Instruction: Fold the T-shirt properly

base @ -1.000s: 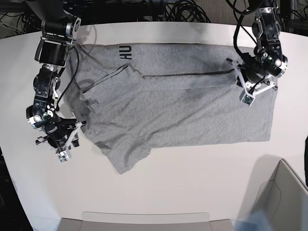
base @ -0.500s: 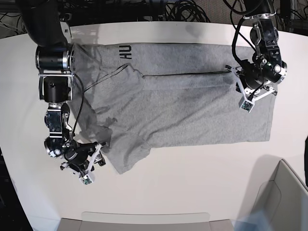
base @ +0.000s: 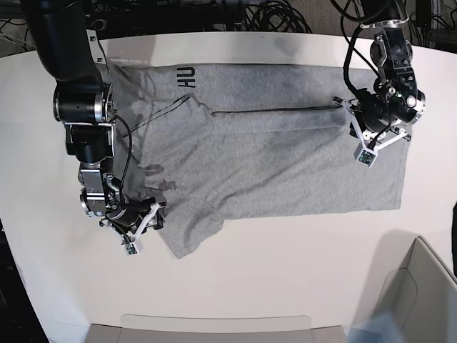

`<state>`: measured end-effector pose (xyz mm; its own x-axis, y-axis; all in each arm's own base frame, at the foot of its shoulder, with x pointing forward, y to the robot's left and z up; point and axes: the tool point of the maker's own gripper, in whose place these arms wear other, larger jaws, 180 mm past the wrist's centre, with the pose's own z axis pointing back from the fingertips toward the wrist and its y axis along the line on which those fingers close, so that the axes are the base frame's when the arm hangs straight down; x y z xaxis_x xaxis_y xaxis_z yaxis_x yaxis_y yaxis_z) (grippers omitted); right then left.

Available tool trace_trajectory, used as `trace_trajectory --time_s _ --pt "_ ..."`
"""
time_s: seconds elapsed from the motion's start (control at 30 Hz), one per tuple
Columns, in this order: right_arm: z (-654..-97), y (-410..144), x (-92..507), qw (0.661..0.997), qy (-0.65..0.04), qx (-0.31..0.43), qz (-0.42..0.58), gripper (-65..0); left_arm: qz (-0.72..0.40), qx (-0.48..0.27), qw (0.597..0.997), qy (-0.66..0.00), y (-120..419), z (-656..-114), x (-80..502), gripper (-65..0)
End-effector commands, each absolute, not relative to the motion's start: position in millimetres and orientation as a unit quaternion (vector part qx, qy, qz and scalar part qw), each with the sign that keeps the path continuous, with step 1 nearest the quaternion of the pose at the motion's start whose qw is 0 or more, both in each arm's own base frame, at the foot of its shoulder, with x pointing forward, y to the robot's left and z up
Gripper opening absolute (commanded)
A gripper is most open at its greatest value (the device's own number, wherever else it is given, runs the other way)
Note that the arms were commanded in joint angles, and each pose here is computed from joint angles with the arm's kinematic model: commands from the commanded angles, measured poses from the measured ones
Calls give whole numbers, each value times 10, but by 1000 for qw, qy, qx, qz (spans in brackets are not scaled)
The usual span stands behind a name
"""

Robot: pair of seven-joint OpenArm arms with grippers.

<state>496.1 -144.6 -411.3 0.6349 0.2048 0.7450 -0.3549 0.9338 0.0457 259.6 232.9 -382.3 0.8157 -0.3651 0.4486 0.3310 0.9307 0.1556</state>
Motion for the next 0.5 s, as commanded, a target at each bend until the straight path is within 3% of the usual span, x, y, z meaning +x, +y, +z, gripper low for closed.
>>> trace_trajectory --time_s 0.0,0.17,0.23,0.33,0.47 --pt "-3931 -1418 5103 888 -423 96 154 -390 -183 40 947 -262 2347 -3723 2681 -621" --pt "-4195 -1407 4888 899 -398 101 153 -404 -182 38 947 -261 2332 -3734 2672 -621" --pt "-4242 -1416 4846 901 -394 101 152 -480 -182 38 947 -261 2332 -3734 2672 -621" --pt "-4258 -1427 4827 901 -394 99 152 -650 -182 37 949 -255 2331 -3763 2621 -622" --pt "-4195 -1394 4795 894 -407 90 167 -650 -182 37 949 -254 2329 -3766 2604 -622"
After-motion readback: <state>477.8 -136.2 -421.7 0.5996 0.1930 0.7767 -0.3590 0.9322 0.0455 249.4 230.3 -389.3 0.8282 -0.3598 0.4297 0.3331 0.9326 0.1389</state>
